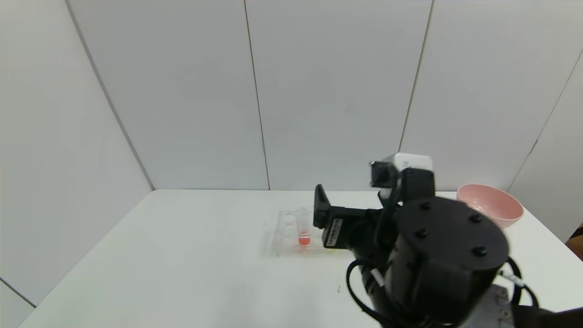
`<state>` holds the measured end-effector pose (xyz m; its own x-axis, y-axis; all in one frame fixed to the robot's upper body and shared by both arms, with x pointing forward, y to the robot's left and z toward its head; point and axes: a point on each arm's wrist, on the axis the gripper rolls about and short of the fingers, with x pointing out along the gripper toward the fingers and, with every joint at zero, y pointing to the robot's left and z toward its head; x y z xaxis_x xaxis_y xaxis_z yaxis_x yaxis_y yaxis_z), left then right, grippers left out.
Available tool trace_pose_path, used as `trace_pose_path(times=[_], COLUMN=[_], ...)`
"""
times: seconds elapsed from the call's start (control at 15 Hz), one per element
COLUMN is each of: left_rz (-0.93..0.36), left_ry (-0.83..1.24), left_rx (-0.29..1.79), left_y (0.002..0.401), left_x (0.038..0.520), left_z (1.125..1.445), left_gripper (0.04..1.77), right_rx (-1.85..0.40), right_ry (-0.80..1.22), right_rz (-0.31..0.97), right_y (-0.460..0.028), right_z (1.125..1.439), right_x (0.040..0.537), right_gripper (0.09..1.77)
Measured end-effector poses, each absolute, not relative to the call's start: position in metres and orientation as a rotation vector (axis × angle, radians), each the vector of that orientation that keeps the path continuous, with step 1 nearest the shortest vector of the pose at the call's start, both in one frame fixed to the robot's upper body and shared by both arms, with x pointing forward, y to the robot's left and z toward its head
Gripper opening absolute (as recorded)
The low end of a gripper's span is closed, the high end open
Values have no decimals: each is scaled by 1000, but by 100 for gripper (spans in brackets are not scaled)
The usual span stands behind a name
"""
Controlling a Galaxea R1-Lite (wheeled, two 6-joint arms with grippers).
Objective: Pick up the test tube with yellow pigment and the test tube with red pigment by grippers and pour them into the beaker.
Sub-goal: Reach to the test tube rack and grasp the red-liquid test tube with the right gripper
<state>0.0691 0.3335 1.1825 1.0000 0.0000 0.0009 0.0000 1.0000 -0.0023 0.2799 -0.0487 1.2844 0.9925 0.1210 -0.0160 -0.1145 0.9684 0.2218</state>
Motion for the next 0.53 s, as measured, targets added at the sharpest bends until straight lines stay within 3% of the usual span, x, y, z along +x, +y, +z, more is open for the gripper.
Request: trace_pose_path(times=[0.27,0.53], left_rz=[0,0], left_ry=[-1,-1], left_rx=[-3,-3], left_y=[334,334], left_x=[69,69], left_z=[1182,1182], left_gripper=[176,176], right_rx=[155,152], right_ry=[70,76], right_rz=[128,106], right_y=[-8,13], right_z=[1239,1215], right_x=[288,321], right_gripper=[171,171])
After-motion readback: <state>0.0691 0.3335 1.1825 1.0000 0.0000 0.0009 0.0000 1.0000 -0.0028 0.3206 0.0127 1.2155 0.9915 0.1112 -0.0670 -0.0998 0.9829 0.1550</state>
